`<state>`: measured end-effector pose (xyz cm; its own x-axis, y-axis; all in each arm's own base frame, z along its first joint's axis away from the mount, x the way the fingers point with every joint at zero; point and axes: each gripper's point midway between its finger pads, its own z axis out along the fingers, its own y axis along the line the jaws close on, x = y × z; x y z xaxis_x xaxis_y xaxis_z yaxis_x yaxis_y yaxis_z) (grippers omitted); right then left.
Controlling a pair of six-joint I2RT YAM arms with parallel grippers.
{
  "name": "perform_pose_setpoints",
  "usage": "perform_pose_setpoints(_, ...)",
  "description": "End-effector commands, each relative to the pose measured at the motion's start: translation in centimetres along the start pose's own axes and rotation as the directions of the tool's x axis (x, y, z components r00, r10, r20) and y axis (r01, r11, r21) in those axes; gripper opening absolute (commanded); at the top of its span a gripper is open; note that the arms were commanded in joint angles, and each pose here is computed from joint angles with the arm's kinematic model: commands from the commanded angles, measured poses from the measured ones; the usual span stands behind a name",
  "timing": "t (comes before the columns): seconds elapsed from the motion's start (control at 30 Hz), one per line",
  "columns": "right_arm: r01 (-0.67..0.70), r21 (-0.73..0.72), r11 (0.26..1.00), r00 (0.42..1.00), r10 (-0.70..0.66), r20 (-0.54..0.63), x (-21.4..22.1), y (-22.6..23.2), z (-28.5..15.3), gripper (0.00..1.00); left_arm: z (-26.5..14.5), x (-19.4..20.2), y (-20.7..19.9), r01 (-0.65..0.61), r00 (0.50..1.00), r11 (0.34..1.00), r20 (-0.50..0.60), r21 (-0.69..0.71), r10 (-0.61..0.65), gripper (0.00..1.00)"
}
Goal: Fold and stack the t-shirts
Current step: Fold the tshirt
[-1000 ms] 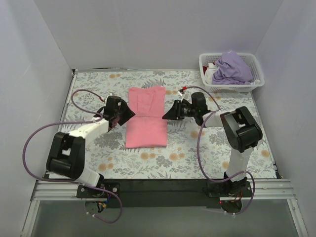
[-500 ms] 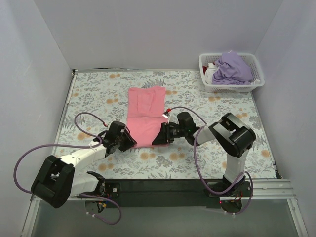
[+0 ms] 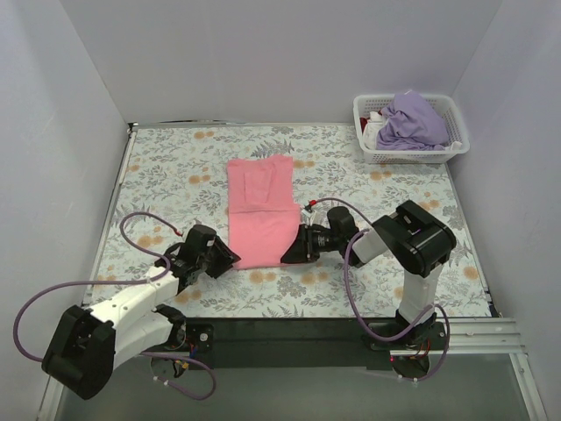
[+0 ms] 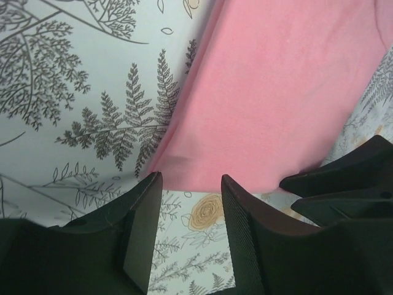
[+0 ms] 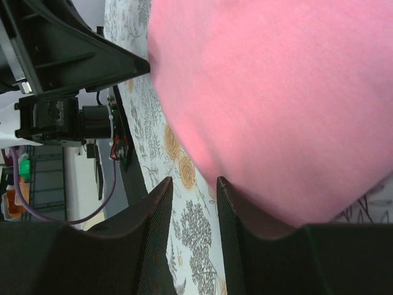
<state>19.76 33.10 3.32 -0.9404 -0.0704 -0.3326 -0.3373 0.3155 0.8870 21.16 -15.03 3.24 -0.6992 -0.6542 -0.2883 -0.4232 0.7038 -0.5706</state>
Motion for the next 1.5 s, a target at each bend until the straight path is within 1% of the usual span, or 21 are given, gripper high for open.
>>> perform_pose_setpoints(0.0, -0.026, 0.061, 0.998, 0.998, 0.030, -0.057, 1.6, -0.5, -1.3, 0.42, -1.7, -0.9, 0.0, -0.030, 0.999, 0.999, 0.037, -0.039, 0.031, 0.43)
perform_pose_setpoints(0.1, 0.062, 0.081, 0.995, 0.998, -0.060, -0.033, 0.0, 1.0, -1.9, 0.43, -3.0, -2.5, -0.8, -0.070, 0.993, 0.996, 0.095, -0.052, 0.075, 0.51)
perform_pose_setpoints(0.13, 0.042, 0.128, 0.991, 0.998, -0.035, -0.057, 0.5, 0.6, -2.3, 0.43, -3.1, -2.6, -0.8, -0.090, 0.991, 0.994, 0.095, -0.065, 0.095, 0.53)
perform_pose_setpoints(0.17, 0.113, 0.144, 0.983, 0.993, -0.107, -0.049, -0.4, 1.3, -2.7, 0.44, -3.1, -2.6, -0.8, -0.107, 0.989, 0.991, 0.090, -0.079, 0.114, 0.58)
perform_pose_setpoints(0.2, 0.132, 0.216, 0.967, 0.991, -0.130, -0.027, -1.3, 0.7, -3.0, 0.45, -3.4, -2.8, -1.2, -0.118, 0.988, 0.989, 0.087, -0.089, 0.125, 0.61)
perform_pose_setpoints(0.23, 0.109, 0.289, 0.951, 0.993, -0.093, -0.069, -0.2, -0.2, -3.8, 0.45, -2.9, -2.5, -0.5, -0.144, 0.986, 0.981, 0.060, -0.131, 0.152, 0.63)
perform_pose_setpoints(0.27, 0.176, 0.317, 0.932, 0.984, -0.167, -0.058, -1.5, 0.4, -4.3, 0.46, -2.8, -2.0, -0.5, -0.166, 0.984, 0.975, 0.040, -0.146, 0.173, 0.63)
perform_pose_setpoints(0.3, 0.183, 0.398, 0.899, 0.983, -0.180, -0.043, -2.1, -0.5, -4.9, 0.47, -2.8, -2.1, -0.4, -0.182, 0.981, 0.967, 0.035, -0.177, 0.191, 0.63)
perform_pose_setpoints(0.33, 0.176, 0.454, 0.873, 0.984, -0.158, -0.076, -1.2, -1.0, -5.7, 0.48, -2.7, -1.8, -0.1, -0.196, 0.979, 0.960, 0.025, -0.200, 0.205, 0.64)
perform_pose_setpoints(0.4, 0.201, 0.555, 0.807, 0.978, -0.201, -0.062, -2.3, -1.5, -7.1, 0.51, -2.4, -1.1, 0.6, -0.236, 0.970, 0.938, -0.005, -0.254, 0.242, 0.64)
perform_pose_setpoints(0.47, 0.208, 0.612, 0.763, 0.976, -0.206, -0.075, -2.0, -1.4, -8.1, 0.54, -2.3, -1.1, 0.6, -0.260, 0.963, 0.923, -0.005, -0.284, 0.269, 0.64)
perform_pose_setpoints(0.5, 0.213, 0.657, 0.723, 0.972, -0.222, -0.071, -2.4, -2.0, -8.8, 0.57, -2.3, -1.1, 0.6, -0.264, 0.962, 0.919, -0.005, -0.292, 0.274, 0.64)
perform_pose_setpoints(0.6, 0.238, 0.705, 0.668, 0.967, -0.233, -0.106, -1.8, -2.2, -9.4, 0.61, -1.8, -0.8, 0.7, -0.290, 0.954, 0.903, -0.023, -0.316, 0.299, 0.63)
perform_pose_setpoints(0.73, 0.263, 0.716, 0.646, 0.961, -0.238, -0.138, -1.2, -2.2, -9.2, 0.63, -1.2, -0.4, 0.9, -0.316, 0.946, 0.888, -0.043, -0.335, 0.320, 0.59)
perform_pose_setpoints(0.8, 0.277, 0.710, 0.648, 0.958, -0.239, -0.155, -0.9, -2.0, -8.7, 0.63, -0.8, -0.3, 0.8, -0.323, 0.944, 0.885, -0.044, -0.336, 0.327, 0.56)
perform_pose_setpoints(0.87, 0.283, 0.729, 0.624, 0.955, -0.251, -0.156, -1.1, -2.3, -8.8, 0.63, -0.6, -0.2, 0.9, -0.329, 0.941, 0.881, -0.046, -0.340, 0.334, 0.55)
perform_pose_setpoints(1.0, 0.303, 0.724, 0.620, 0.949, -0.261, -0.174, -0.9, -1.9, -8.1, 0.63, -0.1, 0.0, 1.2, -0.339, 0.939, 0.873, -0.059, -0.350, 0.340, 0.46)
perform_pose_setpoints(1.2, 0.325, 0.727, 0.605, 0.942, -0.275, -0.192, -0.8, -1.3, -7.2, 0.63, 0.6, 0.7, 2.1, -0.350, 0.935, 0.862, -0.087, -0.367, 0.343, 0.39)
perform_pose_setpoints(1.3, 0.328, 0.730, 0.600, 0.941, -0.274, -0.197, -0.7, -1.1, -6.7, 0.62, 0.8, 1.1, 2.7, -0.354, 0.934, 0.857, -0.103, -0.374, 0.341, 0.29)
perform_pose_setpoints(1.43, 0.335, 0.730, 0.595, 0.939, -0.274, -0.207, -0.7, -0.9, -5.9, 0.62, 0.8, 1.9, 3.6, -0.359, 0.933, 0.855, -0.131, -0.375, 0.334, 0.11)
perform_pose_setpoints(1.47, 0.334, 0.735, 0.590, 0.940, -0.270, -0.210, -0.7, -0.9, -6.0, 0.62, 0.8, 2.0, 3.7, -0.360, 0.933, 0.856, -0.136, -0.372, 0.333, 0.01)
